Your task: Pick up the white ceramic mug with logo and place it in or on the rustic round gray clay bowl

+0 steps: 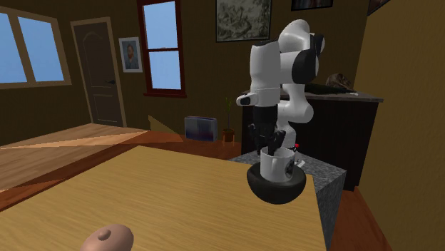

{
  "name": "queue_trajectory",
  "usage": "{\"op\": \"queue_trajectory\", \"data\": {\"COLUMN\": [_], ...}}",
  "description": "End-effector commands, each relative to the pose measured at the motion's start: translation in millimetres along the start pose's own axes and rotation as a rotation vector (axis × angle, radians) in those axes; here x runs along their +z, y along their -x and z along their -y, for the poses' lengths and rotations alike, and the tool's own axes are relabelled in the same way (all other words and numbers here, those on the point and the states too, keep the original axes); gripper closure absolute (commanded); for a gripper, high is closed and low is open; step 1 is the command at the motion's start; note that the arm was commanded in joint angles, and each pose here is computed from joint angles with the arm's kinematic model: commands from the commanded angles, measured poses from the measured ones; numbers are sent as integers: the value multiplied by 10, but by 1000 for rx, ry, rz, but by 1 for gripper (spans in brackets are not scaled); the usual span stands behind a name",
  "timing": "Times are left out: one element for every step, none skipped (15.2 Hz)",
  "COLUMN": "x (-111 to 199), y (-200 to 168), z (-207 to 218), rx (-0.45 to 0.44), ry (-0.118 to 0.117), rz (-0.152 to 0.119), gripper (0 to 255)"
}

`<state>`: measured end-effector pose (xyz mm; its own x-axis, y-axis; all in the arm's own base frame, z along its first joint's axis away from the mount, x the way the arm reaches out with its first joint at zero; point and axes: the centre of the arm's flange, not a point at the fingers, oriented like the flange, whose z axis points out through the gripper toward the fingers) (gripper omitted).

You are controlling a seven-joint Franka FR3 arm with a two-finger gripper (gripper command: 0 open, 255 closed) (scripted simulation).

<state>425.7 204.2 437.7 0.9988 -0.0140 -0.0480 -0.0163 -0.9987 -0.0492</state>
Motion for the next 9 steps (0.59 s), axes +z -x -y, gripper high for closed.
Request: {"op": "queue_trajectory", "data": {"x": [0,0,0,0,0,-133,-264,-396,-500], "y": [0,0,0,0,0,0,0,0,0], "z": [0,0,0,0,0,0,0,0,0], "rx": [0,0,0,0,0,0,0,0,0], "ry": [0,0,0,0,0,0,0,0,0], "rz": [0,0,0,0,0,0,0,0,0], "gripper": [0,0,0,0,0,0,0,0,0]}}
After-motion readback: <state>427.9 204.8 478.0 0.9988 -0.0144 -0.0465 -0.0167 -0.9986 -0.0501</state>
